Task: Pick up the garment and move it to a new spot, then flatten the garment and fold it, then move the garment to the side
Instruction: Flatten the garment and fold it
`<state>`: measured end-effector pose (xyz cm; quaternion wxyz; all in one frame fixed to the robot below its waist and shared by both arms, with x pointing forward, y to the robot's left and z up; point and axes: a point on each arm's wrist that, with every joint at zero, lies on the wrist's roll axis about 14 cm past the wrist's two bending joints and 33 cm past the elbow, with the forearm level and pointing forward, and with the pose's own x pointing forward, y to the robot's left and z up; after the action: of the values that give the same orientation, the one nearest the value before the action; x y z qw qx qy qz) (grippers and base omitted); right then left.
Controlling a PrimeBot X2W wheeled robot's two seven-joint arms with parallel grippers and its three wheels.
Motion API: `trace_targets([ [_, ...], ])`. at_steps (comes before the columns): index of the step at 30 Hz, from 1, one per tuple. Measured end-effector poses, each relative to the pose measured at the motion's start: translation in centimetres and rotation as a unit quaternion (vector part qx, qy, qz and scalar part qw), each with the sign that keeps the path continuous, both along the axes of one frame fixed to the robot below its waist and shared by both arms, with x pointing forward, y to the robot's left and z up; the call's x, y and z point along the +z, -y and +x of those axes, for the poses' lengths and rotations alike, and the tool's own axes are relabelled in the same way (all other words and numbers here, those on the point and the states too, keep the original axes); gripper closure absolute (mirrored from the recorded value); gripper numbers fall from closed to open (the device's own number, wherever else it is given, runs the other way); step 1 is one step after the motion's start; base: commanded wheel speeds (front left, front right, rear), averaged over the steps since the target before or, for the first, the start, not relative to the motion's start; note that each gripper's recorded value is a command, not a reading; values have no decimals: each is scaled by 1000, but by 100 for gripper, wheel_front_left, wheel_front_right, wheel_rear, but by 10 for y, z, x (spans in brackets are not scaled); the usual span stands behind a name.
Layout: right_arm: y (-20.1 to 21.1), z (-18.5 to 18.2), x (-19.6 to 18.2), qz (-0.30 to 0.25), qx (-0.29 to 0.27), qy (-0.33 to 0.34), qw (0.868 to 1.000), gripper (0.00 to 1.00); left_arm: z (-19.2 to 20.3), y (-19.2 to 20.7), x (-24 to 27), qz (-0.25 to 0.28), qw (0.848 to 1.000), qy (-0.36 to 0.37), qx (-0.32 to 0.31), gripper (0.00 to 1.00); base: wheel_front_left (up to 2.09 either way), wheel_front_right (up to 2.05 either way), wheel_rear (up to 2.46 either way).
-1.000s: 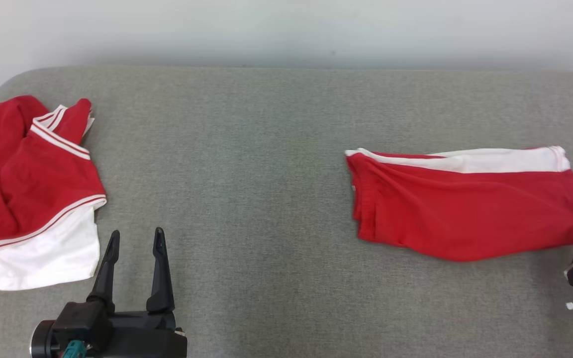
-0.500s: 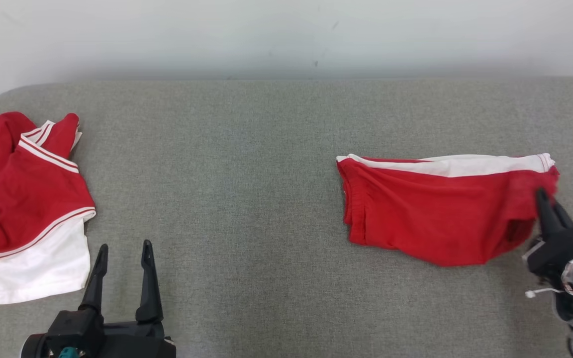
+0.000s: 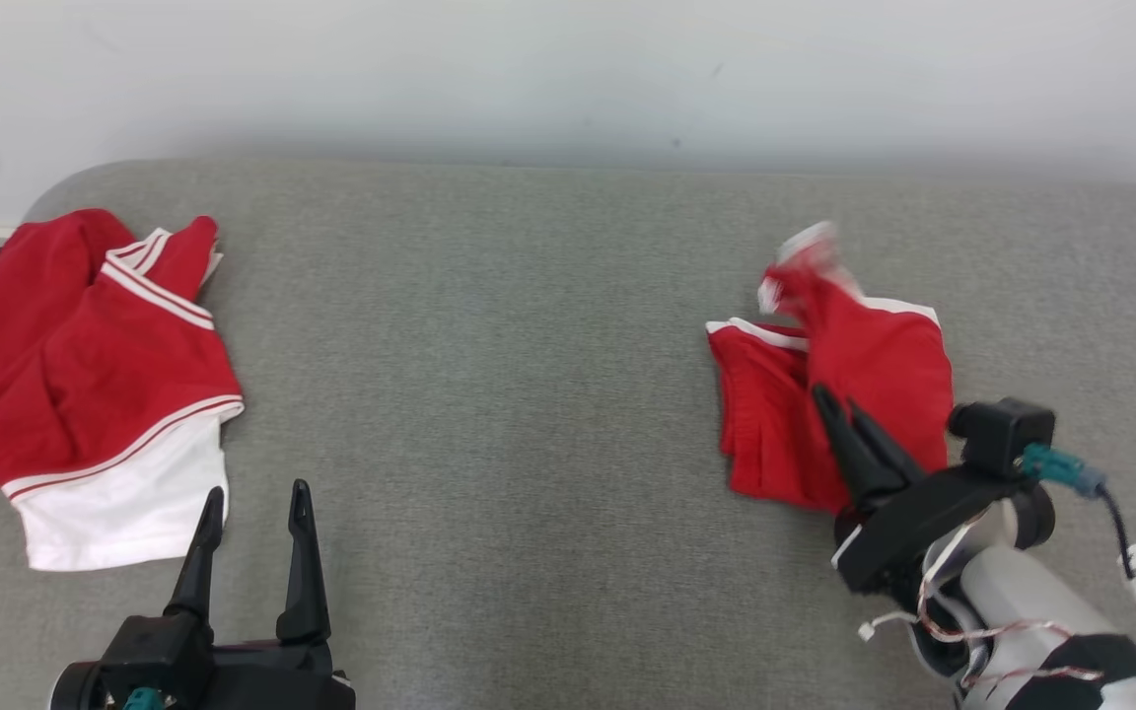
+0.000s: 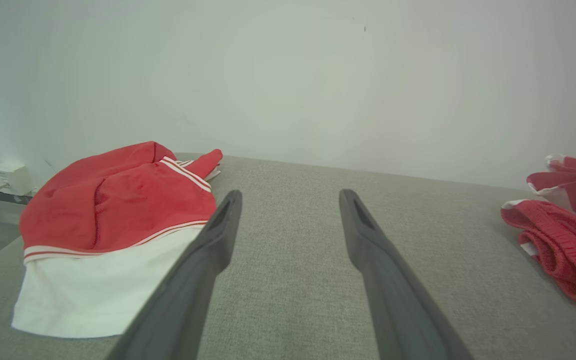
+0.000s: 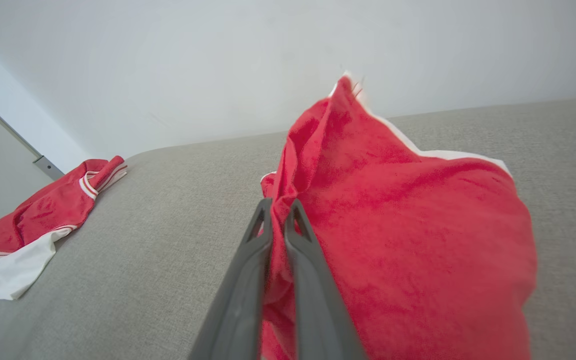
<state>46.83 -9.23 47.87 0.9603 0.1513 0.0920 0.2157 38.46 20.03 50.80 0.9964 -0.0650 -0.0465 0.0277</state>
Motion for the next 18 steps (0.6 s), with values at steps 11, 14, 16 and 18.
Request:
trace_targets([
  [11,-42,-30,-47,-17,46,-55,997,100,-12,-16,2,-6,1000,0,31,0,0,0,0],
  [14,-50,-36,-56,-5,43,-72,997,67,-12,-16,1,-7,1000,-1,31,0,0,0,0],
  [16,-52,-36,-55,2,39,-69,997,0,-12,-16,0,-7,999,-2,31,0,0,0,0],
  [18,-49,-33,-47,5,33,-50,998,0,-10,-15,0,-6,1000,-1,29,0,0,0,0],
])
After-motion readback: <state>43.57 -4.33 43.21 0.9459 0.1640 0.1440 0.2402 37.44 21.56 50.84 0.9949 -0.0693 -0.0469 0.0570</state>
